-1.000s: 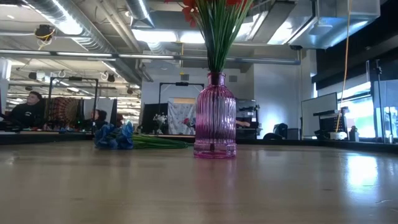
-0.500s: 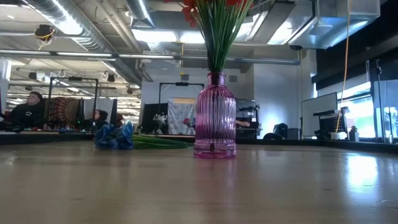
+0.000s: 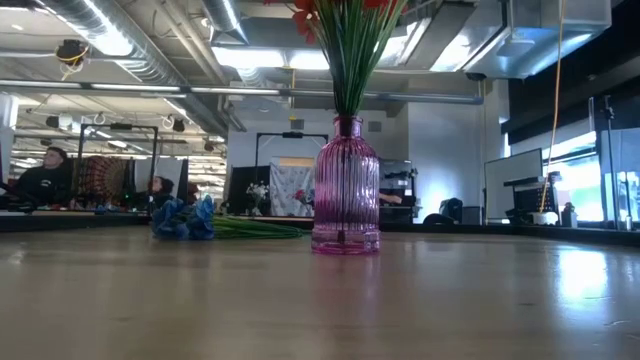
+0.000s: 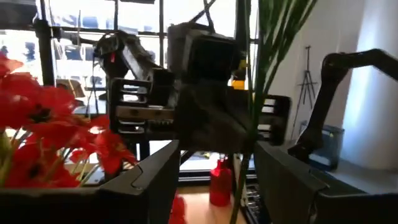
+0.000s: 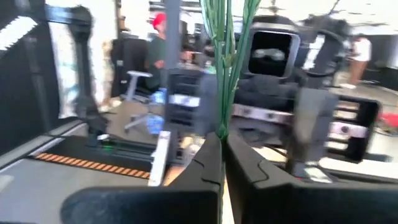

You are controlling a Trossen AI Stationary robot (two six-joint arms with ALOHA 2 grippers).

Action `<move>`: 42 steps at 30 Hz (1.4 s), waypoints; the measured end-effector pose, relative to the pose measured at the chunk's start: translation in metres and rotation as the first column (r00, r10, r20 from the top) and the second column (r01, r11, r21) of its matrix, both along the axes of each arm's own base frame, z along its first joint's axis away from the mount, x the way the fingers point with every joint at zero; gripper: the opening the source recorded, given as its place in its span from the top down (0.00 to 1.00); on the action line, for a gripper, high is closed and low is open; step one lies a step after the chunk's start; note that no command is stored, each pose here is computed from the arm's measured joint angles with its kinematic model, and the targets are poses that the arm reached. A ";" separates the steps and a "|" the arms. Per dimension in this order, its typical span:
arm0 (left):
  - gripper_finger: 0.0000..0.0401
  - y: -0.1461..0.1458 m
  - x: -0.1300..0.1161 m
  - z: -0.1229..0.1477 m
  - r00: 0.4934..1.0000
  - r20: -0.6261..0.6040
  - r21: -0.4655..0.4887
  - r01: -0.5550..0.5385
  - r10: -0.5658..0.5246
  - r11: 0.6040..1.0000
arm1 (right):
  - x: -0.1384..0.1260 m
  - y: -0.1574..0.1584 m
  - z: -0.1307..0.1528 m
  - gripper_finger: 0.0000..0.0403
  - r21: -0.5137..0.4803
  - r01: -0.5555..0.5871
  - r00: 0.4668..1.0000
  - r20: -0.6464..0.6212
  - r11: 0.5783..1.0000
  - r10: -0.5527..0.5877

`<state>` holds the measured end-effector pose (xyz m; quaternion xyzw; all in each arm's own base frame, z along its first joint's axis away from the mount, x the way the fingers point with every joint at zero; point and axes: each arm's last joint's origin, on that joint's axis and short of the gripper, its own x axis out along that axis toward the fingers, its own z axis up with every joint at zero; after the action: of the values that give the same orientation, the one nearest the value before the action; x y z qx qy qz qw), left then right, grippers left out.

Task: Sort flowers into vase by color
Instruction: Put the bottom blue flowers into the transparent vase

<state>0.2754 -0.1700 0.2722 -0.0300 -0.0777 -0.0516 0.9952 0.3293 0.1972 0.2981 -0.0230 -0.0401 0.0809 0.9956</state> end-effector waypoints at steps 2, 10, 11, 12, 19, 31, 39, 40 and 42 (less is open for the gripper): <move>0.50 0.002 0.003 -0.001 1.000 0.009 0.004 0.025 -0.025 1.000 | 0.004 -0.006 -0.001 0.99 0.006 0.032 0.999 -0.004 0.999 -0.032; 0.50 0.006 0.003 0.007 0.995 0.090 -0.030 0.035 -0.032 0.999 | 0.010 -0.017 0.000 0.99 0.035 0.020 1.000 -0.003 0.999 -0.020; 0.50 0.007 0.004 0.008 0.995 0.090 -0.038 0.034 -0.030 0.999 | 0.011 -0.018 0.000 0.99 0.035 0.020 1.000 -0.004 0.999 -0.019; 0.51 0.008 0.004 0.008 0.996 0.089 -0.043 0.031 -0.027 0.999 | 0.011 -0.019 -0.001 0.99 0.038 0.019 1.000 -0.007 0.999 -0.019; 0.66 0.016 0.009 0.007 0.996 0.084 -0.094 0.019 -0.011 0.995 | 0.012 -0.019 -0.001 0.94 0.048 0.022 1.000 -0.011 0.999 -0.021; 0.97 -0.006 -0.007 0.008 0.998 0.060 -0.061 0.033 -0.029 0.998 | 0.011 -0.016 0.000 0.68 0.044 -0.065 0.998 -0.004 0.997 0.065; 0.97 -0.020 -0.044 0.030 0.996 0.013 0.028 0.088 -0.089 0.996 | 0.001 0.001 0.005 0.35 -0.035 -0.112 0.992 0.047 0.993 0.113; 0.97 -0.021 -0.049 0.031 0.995 -0.009 0.046 0.096 -0.096 0.994 | -0.001 0.005 0.006 0.33 -0.048 -0.119 0.991 0.059 0.992 0.122; 0.97 -0.021 -0.060 0.033 0.996 -0.057 0.074 0.068 -0.064 0.995 | -0.006 0.011 0.008 0.28 -0.076 -0.133 0.987 0.083 0.988 0.139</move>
<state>0.2155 -0.1906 0.3051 0.0038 -0.0476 -0.0867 0.9951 0.3238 0.2082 0.3059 -0.0589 -0.0823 0.1491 0.9836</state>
